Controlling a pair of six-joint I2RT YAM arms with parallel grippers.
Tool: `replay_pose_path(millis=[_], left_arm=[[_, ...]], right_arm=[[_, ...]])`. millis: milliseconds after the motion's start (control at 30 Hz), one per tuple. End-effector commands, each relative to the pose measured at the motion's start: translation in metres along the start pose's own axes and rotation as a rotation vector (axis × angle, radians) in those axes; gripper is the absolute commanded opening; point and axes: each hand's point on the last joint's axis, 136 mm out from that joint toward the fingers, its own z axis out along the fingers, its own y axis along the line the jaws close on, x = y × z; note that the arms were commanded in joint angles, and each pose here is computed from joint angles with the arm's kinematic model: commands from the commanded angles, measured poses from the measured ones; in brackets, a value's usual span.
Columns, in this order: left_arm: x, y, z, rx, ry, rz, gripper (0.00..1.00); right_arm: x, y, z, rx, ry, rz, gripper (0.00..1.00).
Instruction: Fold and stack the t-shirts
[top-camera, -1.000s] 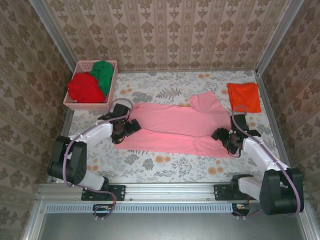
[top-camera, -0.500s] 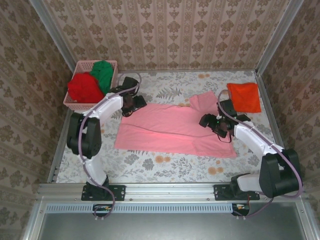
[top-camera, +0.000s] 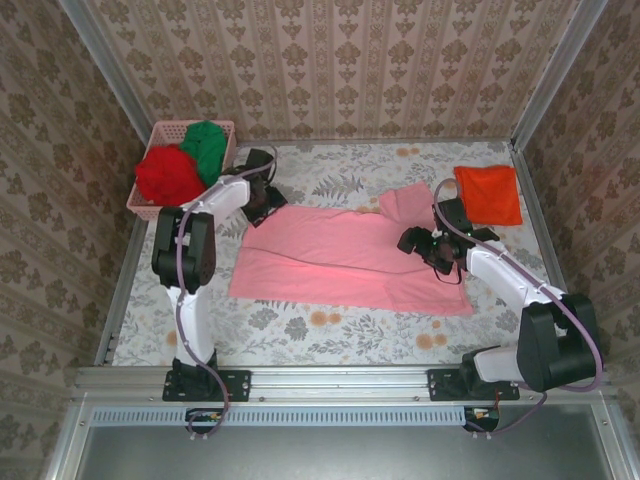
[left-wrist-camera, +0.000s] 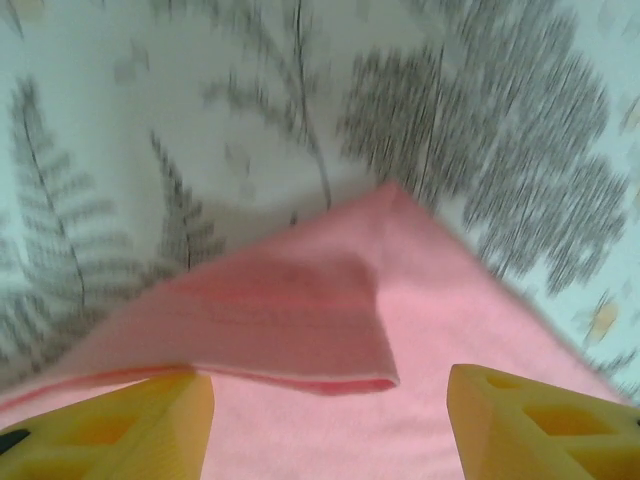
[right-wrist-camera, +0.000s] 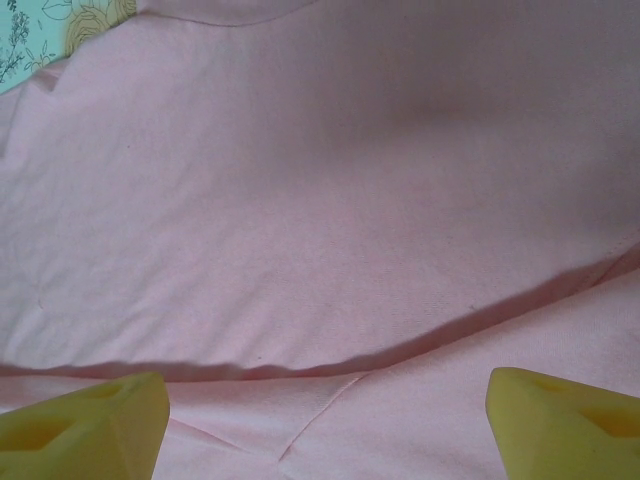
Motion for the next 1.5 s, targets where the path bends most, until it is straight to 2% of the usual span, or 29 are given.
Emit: replay_pose_path(millis=[0,167,333,500,733,1067,1267,1467], left_arm=[[-0.033,0.010,0.009,-0.037,-0.038,-0.041,0.64],[-0.067,0.004,-0.009,-0.032,-0.110,-0.031,0.66],[-0.064,-0.002,-0.023,-0.023,-0.133,-0.011,0.67],[-0.051,0.006,-0.004,-0.063,-0.079,-0.040,0.56],[-0.057,0.018,0.013,-0.127,-0.068,-0.075,0.46],[-0.056,0.029,0.036,-0.194,-0.032,-0.073,0.41],[-0.054,0.032,0.052,-0.215,-0.003,-0.068,0.32],[-0.049,0.033,0.052,-0.212,0.017,-0.058,0.07]], right_arm=[[0.003,0.002,-0.002,-0.012,-0.001,0.012,0.84],[0.004,0.000,-0.007,-0.009,-0.007,0.011,0.84],[0.006,-0.003,-0.006,-0.010,-0.011,0.019,0.84],[0.006,0.001,-0.005,-0.029,-0.008,0.031,0.84],[0.008,-0.001,-0.004,-0.020,-0.002,0.033,0.84],[0.010,-0.002,0.000,-0.017,0.013,0.042,0.84],[0.010,-0.004,-0.001,-0.012,0.011,0.041,0.84],[-0.013,-0.003,-0.009,0.007,-0.045,0.019,0.84]])
